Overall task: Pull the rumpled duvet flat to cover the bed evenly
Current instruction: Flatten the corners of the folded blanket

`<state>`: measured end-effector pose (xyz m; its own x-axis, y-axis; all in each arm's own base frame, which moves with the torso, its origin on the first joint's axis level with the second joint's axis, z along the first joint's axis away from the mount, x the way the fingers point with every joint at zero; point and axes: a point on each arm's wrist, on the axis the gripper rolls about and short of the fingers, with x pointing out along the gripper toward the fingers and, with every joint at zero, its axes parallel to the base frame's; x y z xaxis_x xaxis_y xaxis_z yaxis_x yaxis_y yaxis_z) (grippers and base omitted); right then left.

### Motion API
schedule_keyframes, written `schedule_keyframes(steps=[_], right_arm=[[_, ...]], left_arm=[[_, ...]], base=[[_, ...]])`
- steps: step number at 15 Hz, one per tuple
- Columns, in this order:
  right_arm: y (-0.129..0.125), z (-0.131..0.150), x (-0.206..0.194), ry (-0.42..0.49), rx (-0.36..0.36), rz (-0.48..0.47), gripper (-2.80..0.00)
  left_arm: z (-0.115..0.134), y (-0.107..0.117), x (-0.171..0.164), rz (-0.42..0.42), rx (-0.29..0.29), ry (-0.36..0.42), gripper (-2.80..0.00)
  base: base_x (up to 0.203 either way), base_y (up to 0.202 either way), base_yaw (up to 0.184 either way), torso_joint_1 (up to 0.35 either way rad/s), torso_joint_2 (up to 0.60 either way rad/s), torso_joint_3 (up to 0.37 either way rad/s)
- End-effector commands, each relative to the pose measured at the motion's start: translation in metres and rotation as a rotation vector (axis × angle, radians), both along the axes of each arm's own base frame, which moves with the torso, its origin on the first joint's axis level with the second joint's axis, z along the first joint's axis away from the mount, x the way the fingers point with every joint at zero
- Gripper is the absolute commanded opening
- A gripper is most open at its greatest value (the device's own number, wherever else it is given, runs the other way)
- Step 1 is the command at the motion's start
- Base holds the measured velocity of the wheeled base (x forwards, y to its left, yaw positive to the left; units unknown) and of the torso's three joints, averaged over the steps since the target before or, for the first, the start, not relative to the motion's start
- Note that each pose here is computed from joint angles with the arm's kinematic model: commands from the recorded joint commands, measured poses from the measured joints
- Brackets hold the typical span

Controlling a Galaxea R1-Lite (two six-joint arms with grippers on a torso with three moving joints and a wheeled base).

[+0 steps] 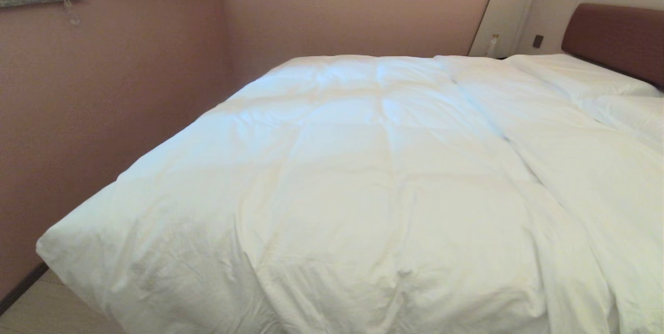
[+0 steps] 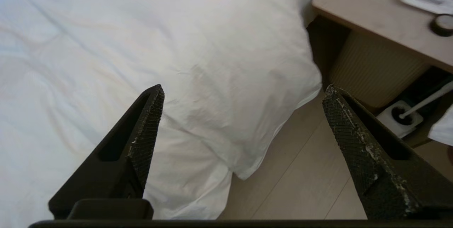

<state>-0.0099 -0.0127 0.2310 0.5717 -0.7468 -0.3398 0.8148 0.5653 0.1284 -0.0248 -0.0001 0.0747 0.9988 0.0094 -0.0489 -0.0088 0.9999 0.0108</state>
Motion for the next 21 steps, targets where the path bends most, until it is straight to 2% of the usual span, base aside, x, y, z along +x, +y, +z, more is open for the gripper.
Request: schedule_keyframes(steps=[1,4,6,7,9,11,13,15,18,21], right_arm=[[-0.007,0.006,0.050,0.039,0.063,0.057,0.00],[-0.015,0.002,0.104,0.071,0.165,0.126,0.00],[-0.020,-0.002,0.133,0.065,0.206,0.145,0.00],[-0.021,-0.002,0.143,0.033,0.221,0.153,-2.80],[-0.022,-0.002,0.148,0.014,0.242,0.170,-2.80],[-0.022,-0.003,0.153,0.009,0.292,0.220,-2.80],[-0.023,-0.009,0.162,0.040,0.333,0.244,-2.80],[-0.024,-0.021,0.174,0.079,0.419,0.274,-2.80],[-0.027,-0.053,0.195,0.225,0.512,0.310,-2.80],[-0.035,-0.095,0.225,0.387,0.528,0.343,-2.80]], left_arm=[[0.000,0.000,0.000,0.000,0.000,0.000,-2.80],[0.000,0.000,0.000,0.000,0.000,0.000,-2.80],[0.000,0.000,0.000,0.001,0.000,0.000,-2.80],[0.000,0.000,0.000,0.001,0.000,0.000,-2.80],[0.000,0.000,0.000,0.000,0.000,0.000,-2.80],[0.000,0.000,0.000,0.001,0.000,0.000,-2.80],[0.000,0.000,0.000,0.000,0.000,0.000,-2.80],[0.000,0.000,0.000,0.001,0.000,0.000,-2.80],[0.000,0.000,0.000,0.001,0.000,0.000,-2.80],[0.000,0.000,0.000,0.000,0.000,0.000,-2.80]], base=[[0.000,0.000,0.000,0.000,0.00,0.000],[0.000,0.000,0.000,0.000,0.00,0.000],[0.000,0.000,0.000,0.000,0.00,0.000],[0.000,0.000,0.000,0.000,0.00,0.000],[0.000,0.000,0.000,0.000,0.00,0.000],[0.000,0.000,0.000,0.000,0.00,0.000],[0.000,0.000,0.000,0.000,0.00,0.000],[0.000,0.000,0.000,0.000,0.00,0.000],[0.000,0.000,0.000,0.000,0.00,0.000],[0.000,0.000,0.000,0.000,0.00,0.000]])
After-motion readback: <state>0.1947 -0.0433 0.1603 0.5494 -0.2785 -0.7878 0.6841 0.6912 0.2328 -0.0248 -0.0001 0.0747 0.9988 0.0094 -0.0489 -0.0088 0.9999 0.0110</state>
